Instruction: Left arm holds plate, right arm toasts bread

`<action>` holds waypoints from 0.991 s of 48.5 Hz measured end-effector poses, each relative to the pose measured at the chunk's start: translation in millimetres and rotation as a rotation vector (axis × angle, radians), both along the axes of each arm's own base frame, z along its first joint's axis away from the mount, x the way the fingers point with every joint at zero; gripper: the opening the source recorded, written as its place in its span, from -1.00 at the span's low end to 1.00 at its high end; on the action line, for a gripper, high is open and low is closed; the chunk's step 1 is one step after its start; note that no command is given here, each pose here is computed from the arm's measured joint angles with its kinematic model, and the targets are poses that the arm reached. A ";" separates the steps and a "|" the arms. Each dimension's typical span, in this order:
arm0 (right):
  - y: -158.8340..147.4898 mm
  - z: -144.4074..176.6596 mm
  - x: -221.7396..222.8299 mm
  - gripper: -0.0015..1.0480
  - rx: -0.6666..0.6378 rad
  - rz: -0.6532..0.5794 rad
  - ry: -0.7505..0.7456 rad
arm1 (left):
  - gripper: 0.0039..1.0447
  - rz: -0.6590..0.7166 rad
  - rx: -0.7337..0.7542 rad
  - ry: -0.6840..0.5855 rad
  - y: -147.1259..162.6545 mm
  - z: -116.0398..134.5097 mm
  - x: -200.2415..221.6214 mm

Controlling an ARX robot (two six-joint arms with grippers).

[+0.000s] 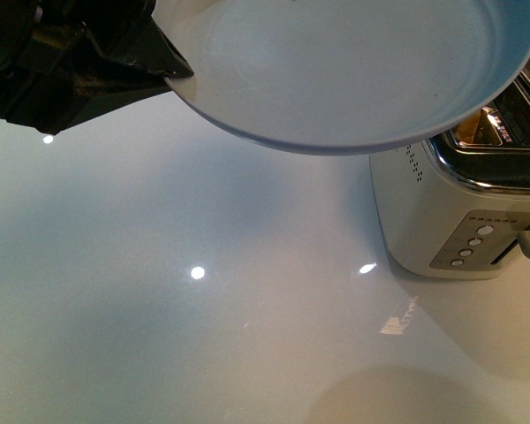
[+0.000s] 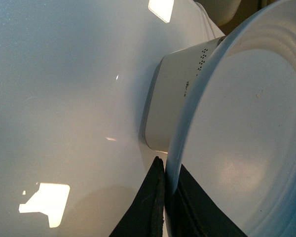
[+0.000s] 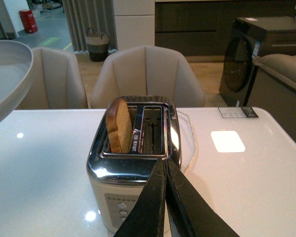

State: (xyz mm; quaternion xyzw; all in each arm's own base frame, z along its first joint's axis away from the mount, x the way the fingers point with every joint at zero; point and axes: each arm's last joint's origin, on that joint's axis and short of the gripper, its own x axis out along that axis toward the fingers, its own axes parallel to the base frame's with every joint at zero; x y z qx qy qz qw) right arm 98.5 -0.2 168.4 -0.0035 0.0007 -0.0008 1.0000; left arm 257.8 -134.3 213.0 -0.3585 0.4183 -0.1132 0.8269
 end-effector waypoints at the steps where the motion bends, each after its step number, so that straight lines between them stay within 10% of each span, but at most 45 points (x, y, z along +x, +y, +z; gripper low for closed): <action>1: 0.0 0.6 -0.7 -0.96 0.000 0.000 -0.008 | -0.95 0.001 0.000 0.000 0.1 0.0 0.1; 13: 0.0 0.9 -1.5 -0.87 0.000 0.000 -0.014 | -0.95 0.000 0.000 -0.001 0.0 0.2 -0.1; 38: 0.0 1.0 -1.5 0.84 0.001 0.000 -0.014 | -0.95 -0.001 -0.001 0.000 0.0 0.2 -0.1; 48: 0.0 0.9 -1.6 0.83 0.003 0.000 -0.015 | -0.95 0.019 0.255 -0.051 0.1 7.7 -0.1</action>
